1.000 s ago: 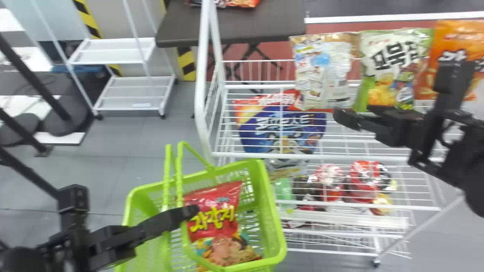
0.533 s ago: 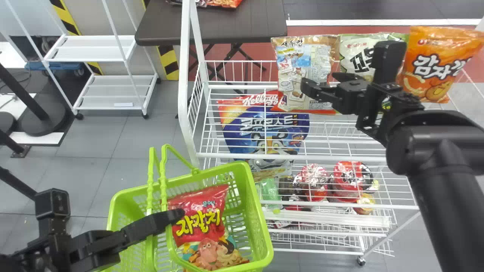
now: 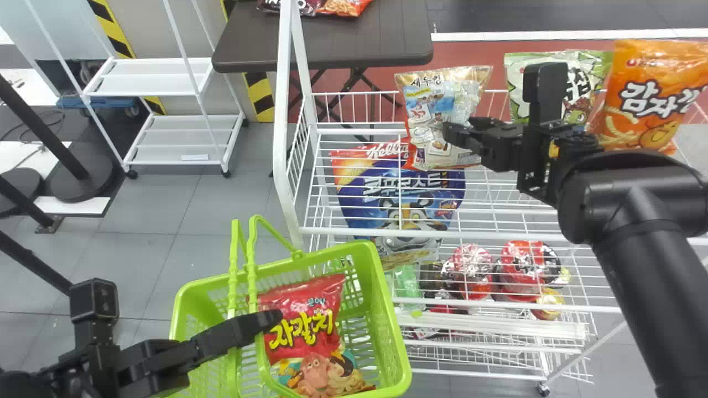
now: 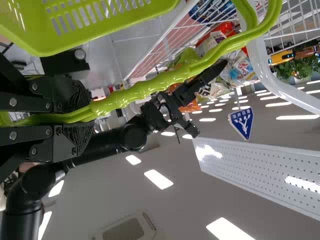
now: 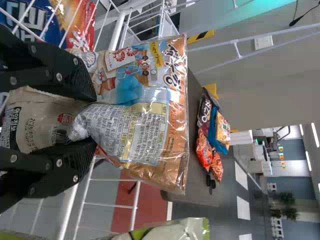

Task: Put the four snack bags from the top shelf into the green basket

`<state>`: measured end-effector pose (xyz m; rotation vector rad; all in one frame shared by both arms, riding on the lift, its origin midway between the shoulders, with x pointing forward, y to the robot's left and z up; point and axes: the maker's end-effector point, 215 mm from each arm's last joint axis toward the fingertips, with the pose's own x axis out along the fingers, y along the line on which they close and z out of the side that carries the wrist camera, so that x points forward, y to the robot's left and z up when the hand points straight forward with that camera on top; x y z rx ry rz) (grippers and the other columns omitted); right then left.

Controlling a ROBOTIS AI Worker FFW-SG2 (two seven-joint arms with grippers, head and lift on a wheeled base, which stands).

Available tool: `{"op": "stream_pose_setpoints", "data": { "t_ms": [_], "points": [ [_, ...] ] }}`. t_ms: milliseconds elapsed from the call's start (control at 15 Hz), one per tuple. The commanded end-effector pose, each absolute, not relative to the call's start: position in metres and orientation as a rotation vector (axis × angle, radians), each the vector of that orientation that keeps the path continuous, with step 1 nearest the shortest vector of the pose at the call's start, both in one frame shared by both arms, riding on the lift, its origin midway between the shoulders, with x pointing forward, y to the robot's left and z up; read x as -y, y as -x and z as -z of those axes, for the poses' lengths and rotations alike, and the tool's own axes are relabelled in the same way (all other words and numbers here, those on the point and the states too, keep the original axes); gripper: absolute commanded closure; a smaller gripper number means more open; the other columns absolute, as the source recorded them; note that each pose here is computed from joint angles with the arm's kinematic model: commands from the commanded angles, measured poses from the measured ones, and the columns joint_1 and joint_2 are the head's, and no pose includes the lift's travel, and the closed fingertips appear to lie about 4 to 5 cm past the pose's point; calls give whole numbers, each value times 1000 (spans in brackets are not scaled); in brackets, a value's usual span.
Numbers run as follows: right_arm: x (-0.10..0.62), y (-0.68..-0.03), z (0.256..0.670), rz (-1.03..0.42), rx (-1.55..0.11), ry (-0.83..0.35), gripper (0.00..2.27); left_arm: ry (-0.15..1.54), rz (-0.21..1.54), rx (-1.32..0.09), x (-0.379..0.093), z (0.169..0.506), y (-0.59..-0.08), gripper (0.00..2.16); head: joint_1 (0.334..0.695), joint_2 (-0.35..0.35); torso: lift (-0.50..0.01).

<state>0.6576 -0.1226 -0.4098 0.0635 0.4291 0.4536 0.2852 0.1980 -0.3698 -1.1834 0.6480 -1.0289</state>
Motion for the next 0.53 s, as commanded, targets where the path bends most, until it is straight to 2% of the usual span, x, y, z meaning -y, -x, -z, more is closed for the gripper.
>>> {"op": "stream_pose_setpoints", "data": {
  "t_ms": [0,333,467],
  "points": [
    [126,-650,403,-449,-407,-81,2246,1188,1037,-643,-198,368,-285,2148,695,89,0],
    [146,-615,355,-444,-325,-198,2246,1189,1035,-642,-199,367,-285,2148,695,78,0],
    [141,-583,348,-477,-346,-254,2246,1187,1035,-639,-199,367,-286,2148,695,70,0]
  ]
}}
